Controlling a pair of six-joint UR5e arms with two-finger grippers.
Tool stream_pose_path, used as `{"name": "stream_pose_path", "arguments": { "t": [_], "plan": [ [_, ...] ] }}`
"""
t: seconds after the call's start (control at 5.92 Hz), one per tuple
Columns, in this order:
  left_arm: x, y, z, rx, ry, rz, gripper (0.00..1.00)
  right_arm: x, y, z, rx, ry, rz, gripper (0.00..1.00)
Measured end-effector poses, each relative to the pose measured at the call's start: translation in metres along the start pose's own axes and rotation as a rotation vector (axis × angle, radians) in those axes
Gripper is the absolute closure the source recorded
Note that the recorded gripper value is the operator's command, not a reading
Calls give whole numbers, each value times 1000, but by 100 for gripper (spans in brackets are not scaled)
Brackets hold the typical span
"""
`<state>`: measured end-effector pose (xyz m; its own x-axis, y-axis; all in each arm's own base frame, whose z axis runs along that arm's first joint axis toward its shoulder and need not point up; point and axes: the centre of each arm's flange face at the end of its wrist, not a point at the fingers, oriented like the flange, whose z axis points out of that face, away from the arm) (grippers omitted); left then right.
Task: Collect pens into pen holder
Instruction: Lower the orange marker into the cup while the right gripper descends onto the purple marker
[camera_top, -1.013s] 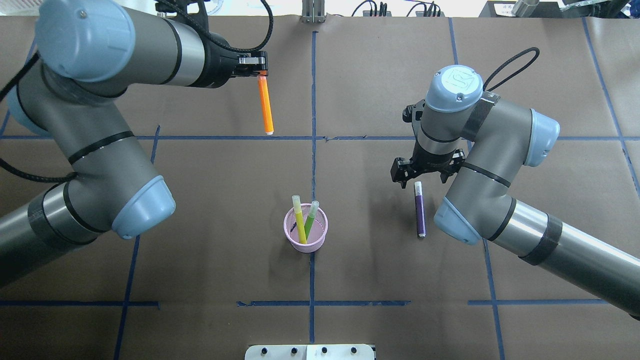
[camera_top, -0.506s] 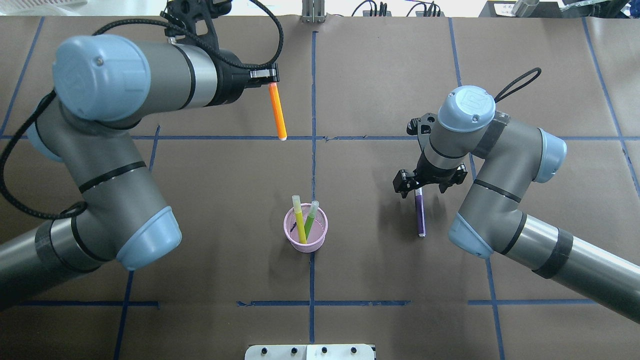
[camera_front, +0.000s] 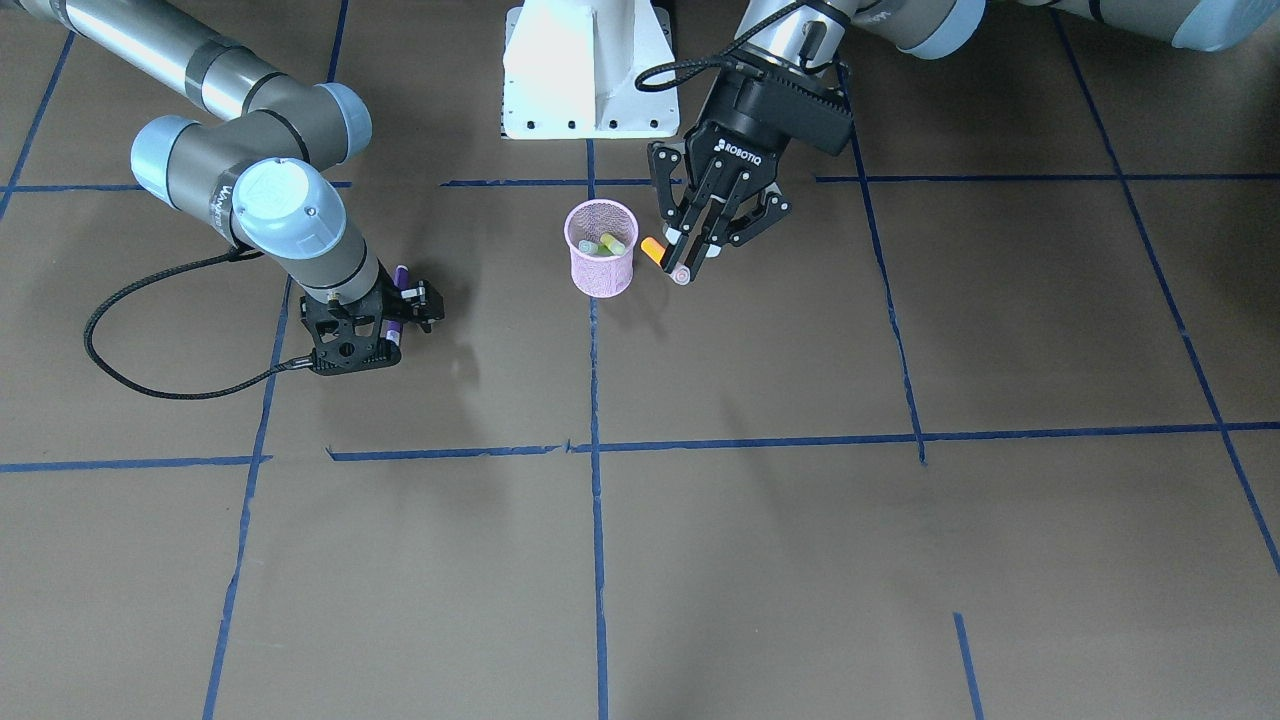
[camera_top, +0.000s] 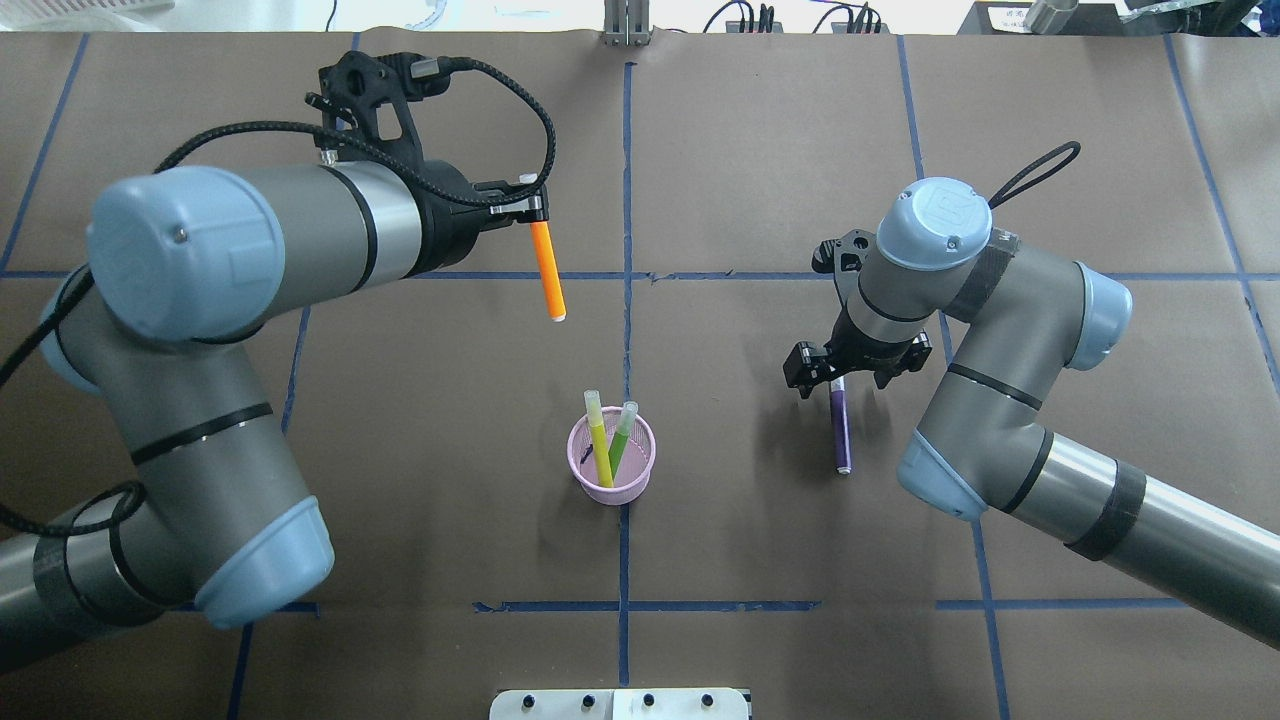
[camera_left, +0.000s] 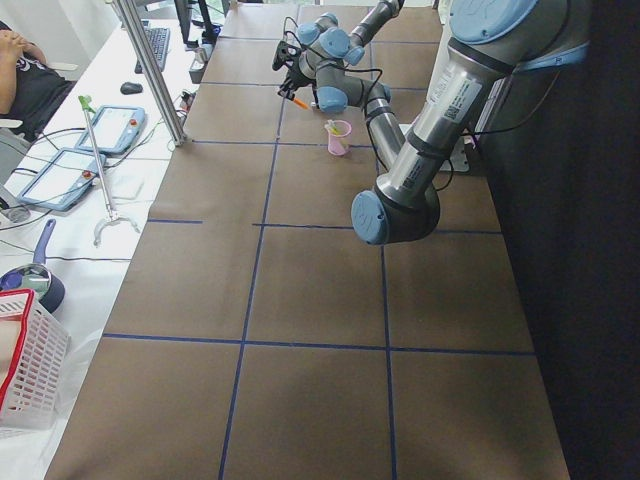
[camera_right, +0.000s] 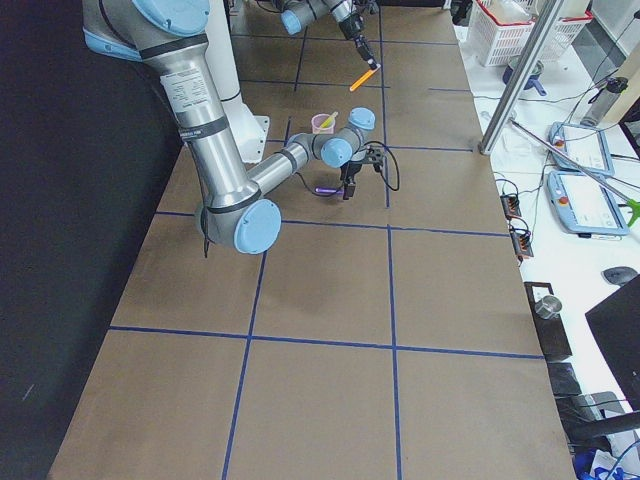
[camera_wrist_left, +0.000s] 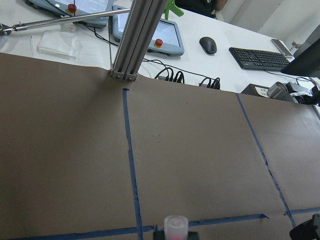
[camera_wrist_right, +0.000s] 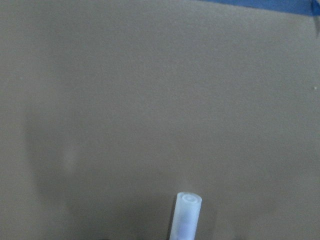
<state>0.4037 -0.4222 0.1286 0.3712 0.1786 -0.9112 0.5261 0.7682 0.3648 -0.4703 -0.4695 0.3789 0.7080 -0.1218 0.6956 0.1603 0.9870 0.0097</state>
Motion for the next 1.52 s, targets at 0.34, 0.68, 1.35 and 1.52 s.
{"name": "stream_pose_path", "arguments": {
  "t": [0.34, 0.68, 1.35, 1.52],
  "plan": [
    [29, 66, 1, 71, 8, 22, 100, -3, 0, -1, -1, -2, 1, 0],
    [34, 118, 3, 72, -9, 47, 100, -4, 0, -2, 0, -3, -1, 0],
    [26, 166, 29, 44, -40, 64, 100, -4, 1, 0, -3, -2, -1, 0],
    [24, 172, 34, 44, -36, 61, 98, -5, 1, 1, -3, -1, -2, 0]
  ]
}}
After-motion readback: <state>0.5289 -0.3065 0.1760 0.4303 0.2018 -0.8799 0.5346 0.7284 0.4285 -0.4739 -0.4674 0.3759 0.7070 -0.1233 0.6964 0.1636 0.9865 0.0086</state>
